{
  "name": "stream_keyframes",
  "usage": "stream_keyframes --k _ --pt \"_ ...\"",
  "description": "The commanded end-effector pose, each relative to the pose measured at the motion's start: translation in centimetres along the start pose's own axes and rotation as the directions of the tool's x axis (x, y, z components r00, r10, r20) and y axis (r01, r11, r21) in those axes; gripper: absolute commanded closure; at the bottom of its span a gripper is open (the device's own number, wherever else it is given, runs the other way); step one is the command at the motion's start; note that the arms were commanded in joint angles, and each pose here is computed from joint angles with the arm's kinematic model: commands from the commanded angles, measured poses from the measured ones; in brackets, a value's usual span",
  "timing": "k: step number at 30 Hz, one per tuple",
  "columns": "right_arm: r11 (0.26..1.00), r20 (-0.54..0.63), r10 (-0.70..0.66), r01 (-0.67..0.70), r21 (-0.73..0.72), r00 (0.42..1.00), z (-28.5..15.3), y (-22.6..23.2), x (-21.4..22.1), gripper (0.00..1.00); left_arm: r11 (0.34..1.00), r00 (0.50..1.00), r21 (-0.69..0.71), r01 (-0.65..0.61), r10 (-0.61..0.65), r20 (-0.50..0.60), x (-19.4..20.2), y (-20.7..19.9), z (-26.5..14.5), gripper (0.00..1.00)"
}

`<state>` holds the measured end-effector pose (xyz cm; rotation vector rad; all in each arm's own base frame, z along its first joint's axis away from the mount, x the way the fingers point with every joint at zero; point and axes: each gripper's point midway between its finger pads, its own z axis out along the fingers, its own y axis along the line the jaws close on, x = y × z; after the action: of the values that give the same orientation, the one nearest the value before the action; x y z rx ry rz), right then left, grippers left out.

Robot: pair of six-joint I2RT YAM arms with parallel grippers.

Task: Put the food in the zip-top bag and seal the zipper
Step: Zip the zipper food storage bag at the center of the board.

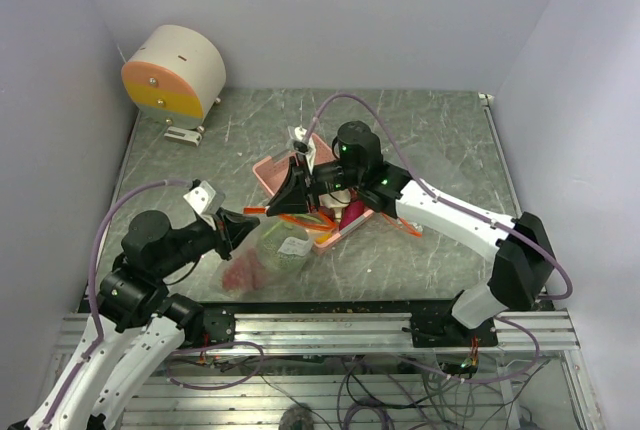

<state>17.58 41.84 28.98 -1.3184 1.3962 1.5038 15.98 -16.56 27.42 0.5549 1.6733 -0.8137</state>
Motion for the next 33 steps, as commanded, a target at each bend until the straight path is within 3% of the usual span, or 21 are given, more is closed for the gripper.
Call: stream_keyframes --k 1,5,14,33 --pt "0.996 -0.042 -0.007 0.010 0.084 0.999 -2.0 -1.7 1.0 1.00 0.999 0.995 -0.028 -0.043 0.045 0.093 -3.0 -0.3 -1.3 0.93" --pt "0.990 -0.065 0.003 0.007 0.143 0.998 -2.9 -3.0 1.9 1.00 0.996 0.993 -0.080 -0.043 0.051 0.104 -3.5 0.4 -1.8 0.93" --pt "0.973 -0.053 0.003 0.010 0.232 0.999 -6.1 -3.7 2.1 1.00 0.936 0.978 -0.351 -0.021 0.093 0.187 -5.4 4.1 -5.3 0.93" --pt "0.921 -0.056 0.030 -0.006 0.389 0.998 -9.3 -4.4 3.0 1.00 0.825 0.950 -0.554 0.111 0.075 0.303 -6.4 7.3 -9.0 0.93"
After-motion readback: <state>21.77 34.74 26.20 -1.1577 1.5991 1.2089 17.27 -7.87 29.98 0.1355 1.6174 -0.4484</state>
